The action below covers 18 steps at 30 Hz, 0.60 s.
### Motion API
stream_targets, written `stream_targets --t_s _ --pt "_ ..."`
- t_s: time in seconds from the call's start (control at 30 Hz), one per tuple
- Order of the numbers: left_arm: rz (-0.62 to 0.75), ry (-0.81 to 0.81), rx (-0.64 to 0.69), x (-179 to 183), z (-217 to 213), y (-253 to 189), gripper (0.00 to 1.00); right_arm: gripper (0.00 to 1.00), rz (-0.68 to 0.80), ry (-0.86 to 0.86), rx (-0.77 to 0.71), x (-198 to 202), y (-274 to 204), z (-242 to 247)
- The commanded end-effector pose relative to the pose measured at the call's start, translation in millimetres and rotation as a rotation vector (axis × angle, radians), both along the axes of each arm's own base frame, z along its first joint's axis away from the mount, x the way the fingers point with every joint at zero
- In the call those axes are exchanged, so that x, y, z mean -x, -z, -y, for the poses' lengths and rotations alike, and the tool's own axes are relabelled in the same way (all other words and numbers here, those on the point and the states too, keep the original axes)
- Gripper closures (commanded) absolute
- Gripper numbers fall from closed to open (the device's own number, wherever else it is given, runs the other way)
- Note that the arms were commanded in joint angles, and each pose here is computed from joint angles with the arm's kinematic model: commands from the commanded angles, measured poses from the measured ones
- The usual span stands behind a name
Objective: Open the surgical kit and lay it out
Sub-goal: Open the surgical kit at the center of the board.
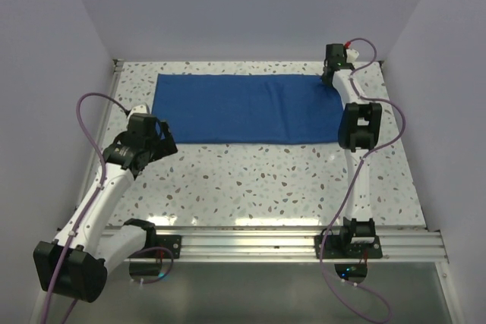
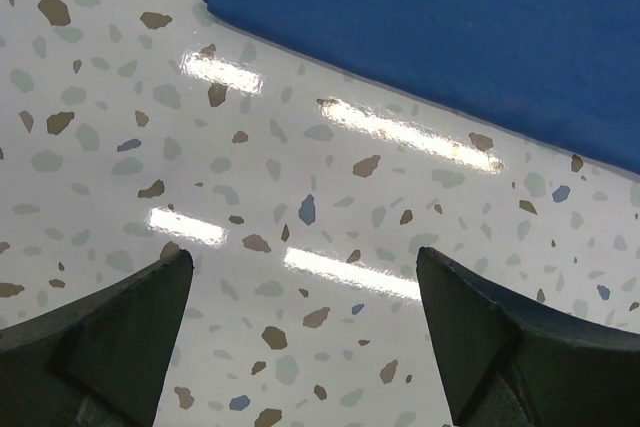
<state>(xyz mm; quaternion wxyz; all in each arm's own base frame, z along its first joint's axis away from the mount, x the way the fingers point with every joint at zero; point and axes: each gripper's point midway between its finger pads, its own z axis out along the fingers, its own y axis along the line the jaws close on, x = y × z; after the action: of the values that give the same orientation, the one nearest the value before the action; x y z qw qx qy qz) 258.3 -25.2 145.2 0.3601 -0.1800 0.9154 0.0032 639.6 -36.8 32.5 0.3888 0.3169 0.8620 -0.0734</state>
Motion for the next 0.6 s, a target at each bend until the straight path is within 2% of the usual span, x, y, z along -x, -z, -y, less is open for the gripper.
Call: stream_targets --t_s 0.0,0.17,0.4,0.57 --pt "0.019 0.005 -0.01 -2 -1 -6 0.02 1.0 -0.056 -0.017 -0.04 8 25 -9" --pt "0.026 0.019 0.001 -6 2 -8 0.02 1.0 -0.046 -0.023 -0.03 13 9 -11" --pt "0.056 0.055 0.011 -14 8 -19 0.0 1.0 0.014 -0.042 -0.019 24 -48 -27" --pt "0.06 0.091 0.018 -22 14 -26 0.0 1.0 0.025 -0.063 0.018 47 -88 -48"
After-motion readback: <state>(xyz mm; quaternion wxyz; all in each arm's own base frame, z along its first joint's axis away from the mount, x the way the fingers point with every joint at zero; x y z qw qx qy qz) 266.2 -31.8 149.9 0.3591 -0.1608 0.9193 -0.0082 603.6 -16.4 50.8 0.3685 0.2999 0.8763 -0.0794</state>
